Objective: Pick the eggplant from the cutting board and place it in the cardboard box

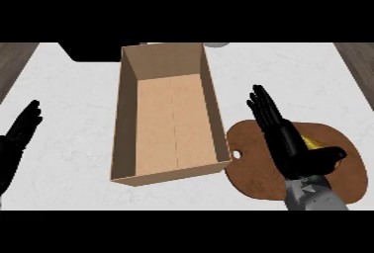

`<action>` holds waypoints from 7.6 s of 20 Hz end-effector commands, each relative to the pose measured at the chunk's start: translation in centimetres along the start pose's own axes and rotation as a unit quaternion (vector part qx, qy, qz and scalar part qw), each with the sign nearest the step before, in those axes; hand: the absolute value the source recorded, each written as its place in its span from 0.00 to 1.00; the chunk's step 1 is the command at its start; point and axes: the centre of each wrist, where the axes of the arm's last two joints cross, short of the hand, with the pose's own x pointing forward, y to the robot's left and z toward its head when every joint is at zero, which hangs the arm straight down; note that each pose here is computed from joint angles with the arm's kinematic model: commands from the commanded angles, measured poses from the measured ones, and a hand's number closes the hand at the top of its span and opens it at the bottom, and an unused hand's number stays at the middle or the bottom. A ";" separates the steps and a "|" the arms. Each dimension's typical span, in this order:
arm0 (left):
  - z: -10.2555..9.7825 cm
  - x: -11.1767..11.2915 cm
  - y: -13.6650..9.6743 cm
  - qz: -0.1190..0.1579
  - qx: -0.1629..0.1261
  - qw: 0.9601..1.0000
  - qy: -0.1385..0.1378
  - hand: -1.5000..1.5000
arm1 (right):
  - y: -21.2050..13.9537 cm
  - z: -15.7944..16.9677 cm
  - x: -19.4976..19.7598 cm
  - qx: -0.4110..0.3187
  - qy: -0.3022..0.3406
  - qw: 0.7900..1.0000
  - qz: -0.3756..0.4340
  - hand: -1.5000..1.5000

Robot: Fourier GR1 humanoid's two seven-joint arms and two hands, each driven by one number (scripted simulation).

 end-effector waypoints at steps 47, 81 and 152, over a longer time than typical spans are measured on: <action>-2.4 -1.8 -8.9 0.038 0.014 0.999 0.016 0.50 | -14.1 -3.3 4.4 0.358 0.315 0.706 0.524 0.00; 0.7 -4.0 -8.7 0.033 0.008 0.999 0.012 0.50 | -14.3 0.4 -2.1 0.361 0.334 0.694 0.525 0.00; -1.8 -0.9 -8.5 0.029 -0.002 1.000 0.000 0.50 | 14.9 -13.0 8.4 -0.225 0.146 0.822 0.502 1.00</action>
